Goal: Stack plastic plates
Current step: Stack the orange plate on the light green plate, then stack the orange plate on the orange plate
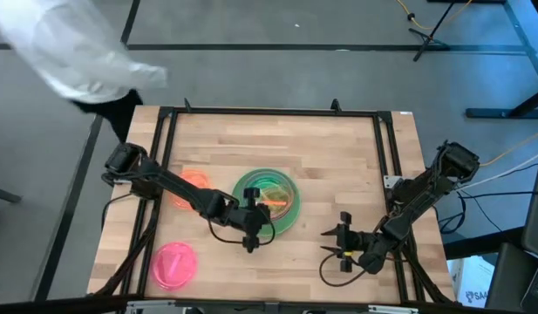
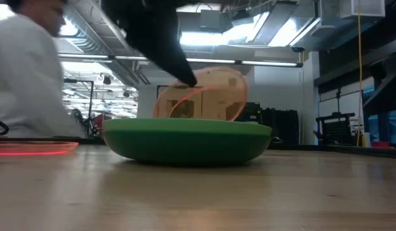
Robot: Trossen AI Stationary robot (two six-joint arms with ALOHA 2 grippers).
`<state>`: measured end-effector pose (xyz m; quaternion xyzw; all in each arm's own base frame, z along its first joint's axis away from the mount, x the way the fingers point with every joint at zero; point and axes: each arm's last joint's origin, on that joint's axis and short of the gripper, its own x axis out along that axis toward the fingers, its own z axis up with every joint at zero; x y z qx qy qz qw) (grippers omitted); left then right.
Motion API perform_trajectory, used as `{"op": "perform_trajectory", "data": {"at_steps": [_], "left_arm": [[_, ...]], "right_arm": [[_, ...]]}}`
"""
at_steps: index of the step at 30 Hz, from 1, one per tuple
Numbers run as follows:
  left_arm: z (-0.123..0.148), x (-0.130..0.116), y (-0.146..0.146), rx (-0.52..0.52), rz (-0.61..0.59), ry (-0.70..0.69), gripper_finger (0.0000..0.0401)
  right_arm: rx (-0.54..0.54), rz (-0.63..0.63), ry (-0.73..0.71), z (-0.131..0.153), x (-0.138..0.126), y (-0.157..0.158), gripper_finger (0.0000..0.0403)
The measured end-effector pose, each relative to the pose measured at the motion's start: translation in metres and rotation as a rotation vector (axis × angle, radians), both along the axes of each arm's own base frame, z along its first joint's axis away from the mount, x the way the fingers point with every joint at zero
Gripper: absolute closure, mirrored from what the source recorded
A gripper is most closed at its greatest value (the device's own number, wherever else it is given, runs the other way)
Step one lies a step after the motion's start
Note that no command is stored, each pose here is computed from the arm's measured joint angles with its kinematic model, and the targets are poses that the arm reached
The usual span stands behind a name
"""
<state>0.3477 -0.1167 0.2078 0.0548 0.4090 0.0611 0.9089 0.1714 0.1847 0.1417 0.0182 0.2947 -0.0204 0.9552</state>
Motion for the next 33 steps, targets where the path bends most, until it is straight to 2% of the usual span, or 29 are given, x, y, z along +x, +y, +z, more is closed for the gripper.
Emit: {"op": "perform_trajectory", "data": {"at_steps": [6, 12, 18, 21, 24, 33], "left_arm": [[-0.009, -0.001, 0.012, 0.032, 0.039, 0.084, 0.0371], [-0.013, -0.008, 0.022, 0.020, 0.093, 0.172, 0.0310], [-0.011, -0.026, 0.020, -0.040, 0.136, 0.307, 0.0260], [-0.011, -0.038, 0.014, -0.047, 0.196, 0.379, 0.0253], [-0.014, -0.054, 0.007, 0.002, 0.277, 0.459, 0.0254], [-0.014, -0.090, -0.017, 0.077, 0.478, 0.500, 0.0262]], "right_arm": [[0.004, -0.003, 0.000, 0.000, 0.000, 0.000, 0.0226], [0.004, -0.005, 0.000, 0.000, 0.000, 0.000, 0.0226], [0.001, -0.011, -0.005, 0.000, 0.000, -0.001, 0.0226], [0.000, -0.011, -0.005, 0.000, 0.000, -0.001, 0.0226], [0.000, -0.011, -0.005, 0.000, 0.000, -0.001, 0.0226], [-0.002, -0.011, -0.003, 0.000, 0.000, -0.001, 0.0226]]}}
